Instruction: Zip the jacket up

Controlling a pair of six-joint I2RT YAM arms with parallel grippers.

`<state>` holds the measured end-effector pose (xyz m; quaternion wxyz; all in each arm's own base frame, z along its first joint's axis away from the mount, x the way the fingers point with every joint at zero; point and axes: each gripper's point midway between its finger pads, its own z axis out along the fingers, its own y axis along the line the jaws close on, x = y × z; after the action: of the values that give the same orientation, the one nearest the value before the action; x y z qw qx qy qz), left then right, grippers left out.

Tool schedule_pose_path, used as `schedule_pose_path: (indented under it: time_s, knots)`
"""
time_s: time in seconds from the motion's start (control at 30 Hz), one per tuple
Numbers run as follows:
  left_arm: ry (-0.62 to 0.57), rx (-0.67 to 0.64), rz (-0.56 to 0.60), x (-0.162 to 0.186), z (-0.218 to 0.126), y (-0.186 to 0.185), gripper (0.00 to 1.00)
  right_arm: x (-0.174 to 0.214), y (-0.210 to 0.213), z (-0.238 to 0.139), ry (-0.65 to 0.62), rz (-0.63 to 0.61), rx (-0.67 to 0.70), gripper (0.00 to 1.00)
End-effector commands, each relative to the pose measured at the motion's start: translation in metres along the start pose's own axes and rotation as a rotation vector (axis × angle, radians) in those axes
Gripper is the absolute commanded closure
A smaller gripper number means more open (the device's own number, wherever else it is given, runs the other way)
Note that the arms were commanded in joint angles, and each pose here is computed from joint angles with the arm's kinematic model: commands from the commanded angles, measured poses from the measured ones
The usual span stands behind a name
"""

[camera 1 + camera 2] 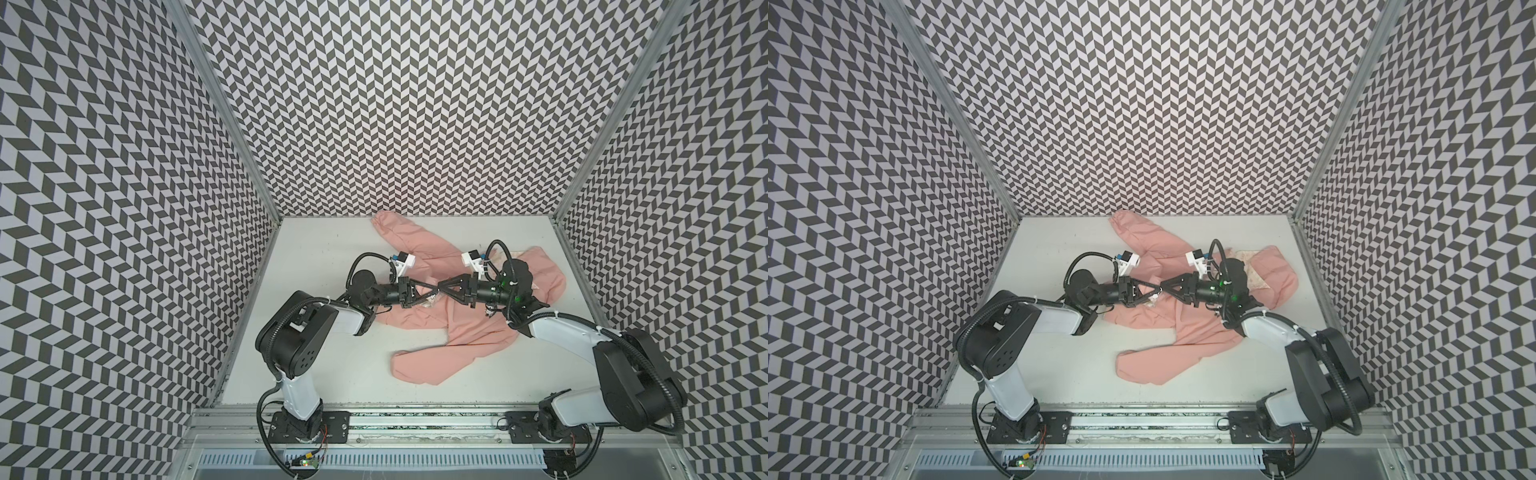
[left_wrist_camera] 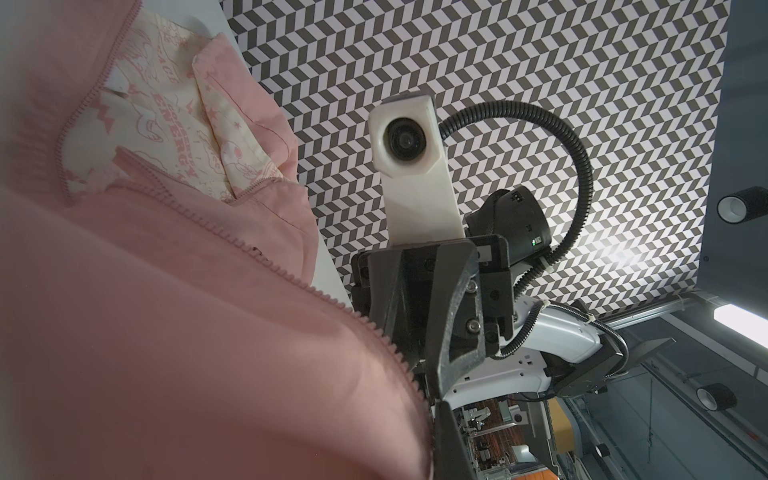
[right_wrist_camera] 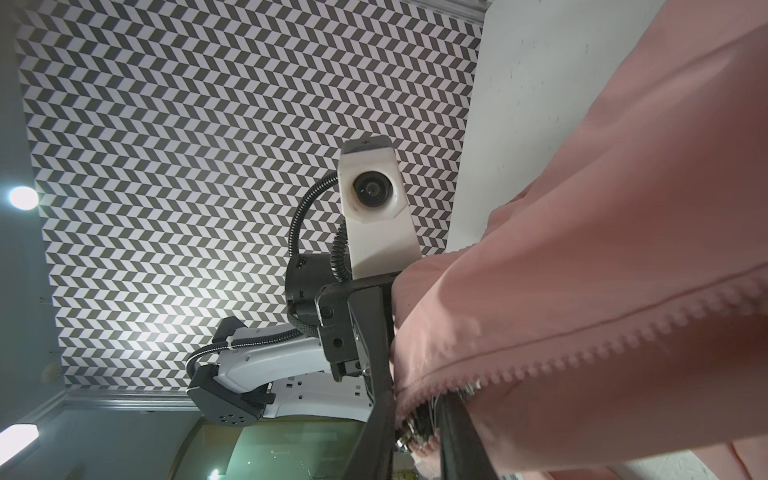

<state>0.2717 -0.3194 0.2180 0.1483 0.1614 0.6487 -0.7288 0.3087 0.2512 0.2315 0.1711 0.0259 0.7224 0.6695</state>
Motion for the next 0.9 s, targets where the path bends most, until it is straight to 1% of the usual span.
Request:
schedule_pose_path:
  time_s: [0.0, 0.2, 0.43, 0.53, 0.57, 0.73, 0.8, 0.87]
  knots:
    - [0.016, 0.045, 0.062, -0.005, 0.003, -0.014, 1.00, -0.002, 0.024, 0.002, 0.009, -0.056, -0.085, 0.82]
    - [0.014, 0.047, 0.062, -0.005, 0.003, -0.014, 1.00, 0.003, 0.028, -0.001, 0.012, -0.036, -0.123, 0.84]
    - [-0.007, 0.030, 0.045, -0.003, 0.000, -0.008, 1.00, 0.010, 0.018, -0.005, 0.005, -0.030, -0.100, 0.87]
    - [-0.042, -0.041, -0.017, 0.005, -0.006, 0.015, 1.00, 0.015, 0.000, -0.009, 0.003, -0.030, -0.021, 0.87]
    - [-0.055, -0.081, -0.047, 0.010, -0.009, 0.028, 1.00, 0.017, -0.010, -0.011, 0.001, -0.018, 0.030, 0.86]
    - [-0.105, -0.265, -0.176, 0.042, -0.025, 0.082, 1.00, 0.027, -0.053, -0.033, -0.027, -0.095, 0.333, 0.86]
    - [-0.121, -0.328, -0.226, 0.054, -0.032, 0.103, 1.00, 0.030, -0.060, -0.042, -0.034, -0.119, 0.396, 0.86]
    - [-0.135, -0.364, -0.262, 0.062, -0.037, 0.119, 1.00, 0.033, -0.066, -0.045, -0.032, -0.120, 0.419, 0.86]
